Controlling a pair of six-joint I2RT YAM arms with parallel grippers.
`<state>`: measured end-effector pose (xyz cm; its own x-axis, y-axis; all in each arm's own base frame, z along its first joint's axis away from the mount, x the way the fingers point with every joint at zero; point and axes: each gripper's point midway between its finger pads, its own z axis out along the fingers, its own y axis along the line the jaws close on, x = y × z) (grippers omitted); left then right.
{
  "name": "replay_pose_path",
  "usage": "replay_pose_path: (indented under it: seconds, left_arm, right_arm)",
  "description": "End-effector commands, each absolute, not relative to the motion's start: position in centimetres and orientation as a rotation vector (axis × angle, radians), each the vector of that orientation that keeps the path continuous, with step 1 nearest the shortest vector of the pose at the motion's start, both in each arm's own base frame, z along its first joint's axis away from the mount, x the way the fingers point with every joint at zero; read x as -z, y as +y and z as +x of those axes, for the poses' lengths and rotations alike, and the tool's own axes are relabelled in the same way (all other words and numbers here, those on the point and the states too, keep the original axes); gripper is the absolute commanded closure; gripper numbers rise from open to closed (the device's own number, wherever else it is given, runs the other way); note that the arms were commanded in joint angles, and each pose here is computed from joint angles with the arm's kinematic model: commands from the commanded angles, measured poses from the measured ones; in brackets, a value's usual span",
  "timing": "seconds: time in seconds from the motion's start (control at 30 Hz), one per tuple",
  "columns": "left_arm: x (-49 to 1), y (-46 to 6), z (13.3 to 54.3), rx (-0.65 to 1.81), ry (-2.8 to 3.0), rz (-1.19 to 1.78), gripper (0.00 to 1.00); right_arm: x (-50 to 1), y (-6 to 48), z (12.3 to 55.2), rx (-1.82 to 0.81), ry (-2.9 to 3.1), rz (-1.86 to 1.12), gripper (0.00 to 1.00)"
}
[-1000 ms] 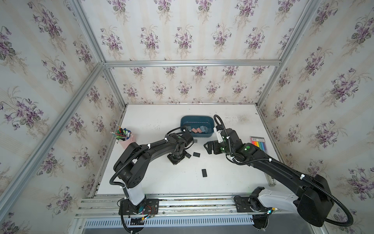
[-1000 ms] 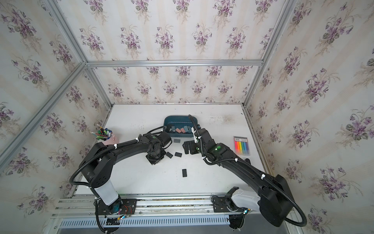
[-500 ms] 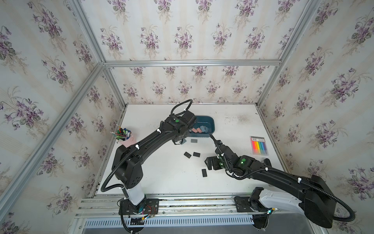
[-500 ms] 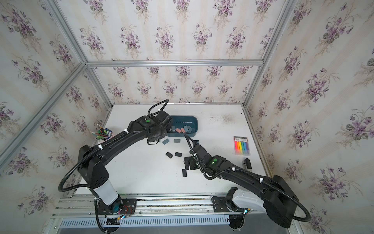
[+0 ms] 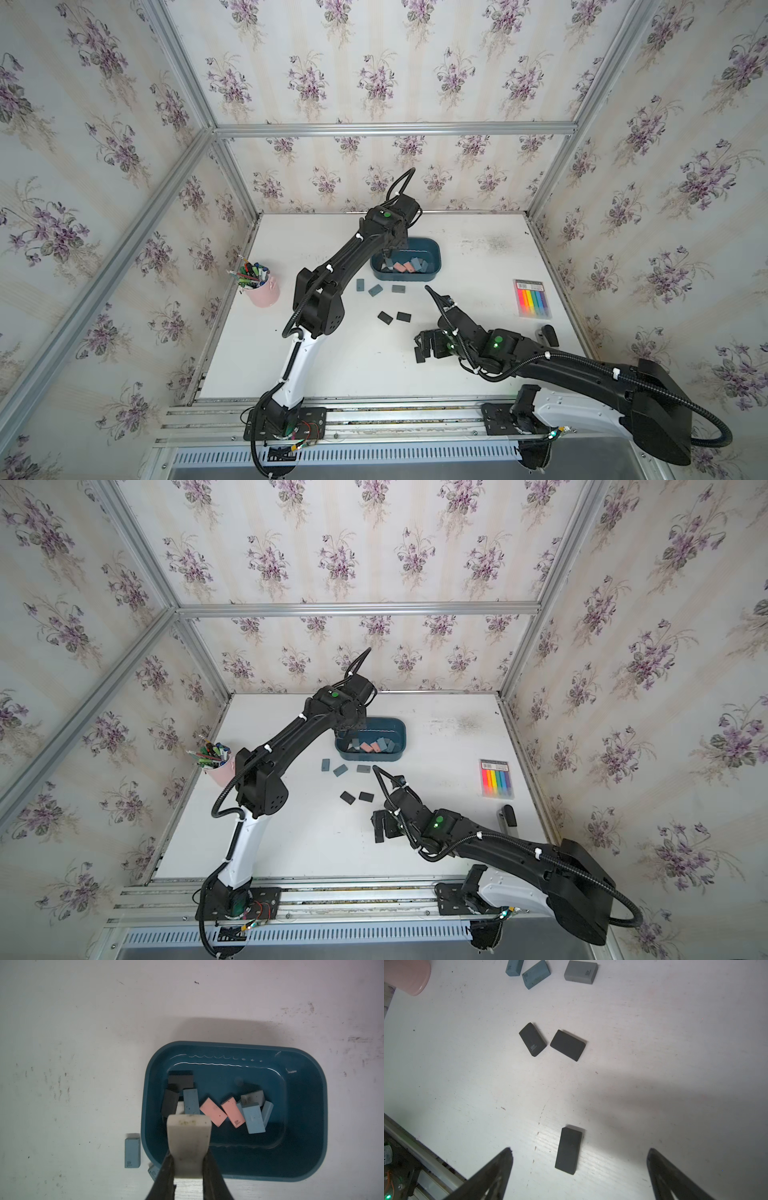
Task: Put the eraser in the storage box
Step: Place the eraser in the storage box.
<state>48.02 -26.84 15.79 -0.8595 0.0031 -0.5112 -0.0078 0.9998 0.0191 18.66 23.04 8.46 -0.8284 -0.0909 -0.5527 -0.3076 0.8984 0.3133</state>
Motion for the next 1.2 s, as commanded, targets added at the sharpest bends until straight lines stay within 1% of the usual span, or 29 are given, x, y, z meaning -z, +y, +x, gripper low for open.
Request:
replay_pose_path:
  seconds: [0.0,0.17,0.37,0.5,0.57,0.67,0.8,0.87,0.9,0.93,1.1,1.13,1.17]
  left_arm:
    - [-14.1,-27.0,47.9,-0.068,2.65,0.129,0.85]
    - [-12.5,-26.9,48.5,-0.119,2.649,0.199,0.76]
    - [-10.2,-26.7,48.7,-0.182,2.673,0.259,0.72]
    - [-8.5,-26.4,48.2,-0.249,2.703,0.298,0.68]
    - [-7.9,-26.2,48.1,-0.281,2.708,0.313,0.64]
    - [-7.4,-25.5,48.4,-0.341,2.7,0.315,0.63]
    - [-7.4,-25.2,48.6,-0.372,2.687,0.324,0.53]
    - [-7.6,-25.0,48.6,-0.386,2.682,0.328,0.46]
    - [-7.7,-25.0,48.6,-0.392,2.677,0.329,0.39]
    - [-7.8,-25.0,48.6,-0.395,2.673,0.333,0.36]
    - [-8.0,-25.0,48.5,-0.418,2.664,0.364,0.34]
    - [-8.2,-25.0,48.6,-0.42,2.657,0.369,0.31]
    - [-8.3,-25.0,48.6,-0.43,2.651,0.372,0.24]
  right_arm:
    - [-9.0,22.9,18.9,-0.547,2.49,-0.228,0.0]
    - [-9.5,22.7,18.8,-0.572,2.467,-0.211,0.0]
    - [-9.9,23.3,18.8,-0.604,2.451,-0.213,0.0]
    - [-10.2,23.5,18.9,-0.61,2.441,-0.211,0.0]
    - [-10.4,23.6,19.0,-0.613,2.436,-0.21,0.0]
    - [-10.7,23.8,18.9,-0.624,2.428,-0.218,0.0]
    - [-10.9,23.8,18.9,-0.618,2.426,-0.221,0.0]
    - [-11.0,23.7,18.9,-0.614,2.425,-0.222,0.0]
    - [-11.0,23.6,18.9,-0.614,2.423,-0.219,0.0]
    - [-11.0,23.5,18.9,-0.611,2.422,-0.218,0.0]
    - [-11.1,23.5,18.9,-0.614,2.416,-0.213,0.0]
    - [-11.1,23.6,19.0,-0.615,2.416,-0.214,0.0]
    - [-11.1,23.6,18.9,-0.613,2.416,-0.215,0.0]
